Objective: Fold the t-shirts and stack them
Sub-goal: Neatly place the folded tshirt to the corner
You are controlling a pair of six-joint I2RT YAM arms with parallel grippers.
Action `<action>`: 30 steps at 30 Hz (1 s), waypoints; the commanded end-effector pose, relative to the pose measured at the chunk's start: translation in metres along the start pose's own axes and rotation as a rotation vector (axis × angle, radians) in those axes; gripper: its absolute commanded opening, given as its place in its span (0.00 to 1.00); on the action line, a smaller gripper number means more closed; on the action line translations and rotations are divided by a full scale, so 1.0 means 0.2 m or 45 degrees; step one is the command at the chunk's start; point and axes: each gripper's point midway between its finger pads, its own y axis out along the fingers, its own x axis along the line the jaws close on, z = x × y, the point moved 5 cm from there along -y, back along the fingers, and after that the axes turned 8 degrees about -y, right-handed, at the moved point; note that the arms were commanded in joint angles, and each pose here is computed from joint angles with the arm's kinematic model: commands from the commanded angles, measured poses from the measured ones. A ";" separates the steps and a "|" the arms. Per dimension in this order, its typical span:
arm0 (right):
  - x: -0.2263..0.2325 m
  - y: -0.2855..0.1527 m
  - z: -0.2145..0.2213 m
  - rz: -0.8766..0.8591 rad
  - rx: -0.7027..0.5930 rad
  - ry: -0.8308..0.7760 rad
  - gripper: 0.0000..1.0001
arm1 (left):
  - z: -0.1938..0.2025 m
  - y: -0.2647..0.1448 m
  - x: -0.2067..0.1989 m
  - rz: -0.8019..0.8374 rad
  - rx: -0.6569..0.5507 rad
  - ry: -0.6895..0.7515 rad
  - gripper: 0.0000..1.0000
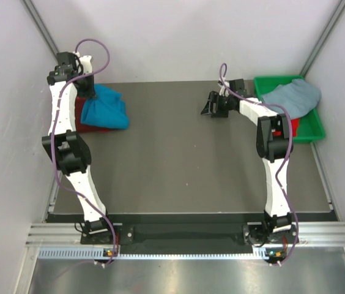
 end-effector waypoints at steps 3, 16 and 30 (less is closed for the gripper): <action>0.13 -0.12 -0.17 -0.055 -0.126 -0.072 0.69 | -0.14 -0.17 0.03 -0.102 -0.157 0.060 0.00; 0.15 -0.12 -0.17 -0.061 -0.137 -0.078 0.69 | -0.23 -0.24 0.07 -0.202 -0.242 0.098 0.00; 0.15 -0.10 -0.15 -0.065 -0.123 -0.076 0.69 | -0.08 -0.11 0.22 -0.422 -0.079 0.124 0.00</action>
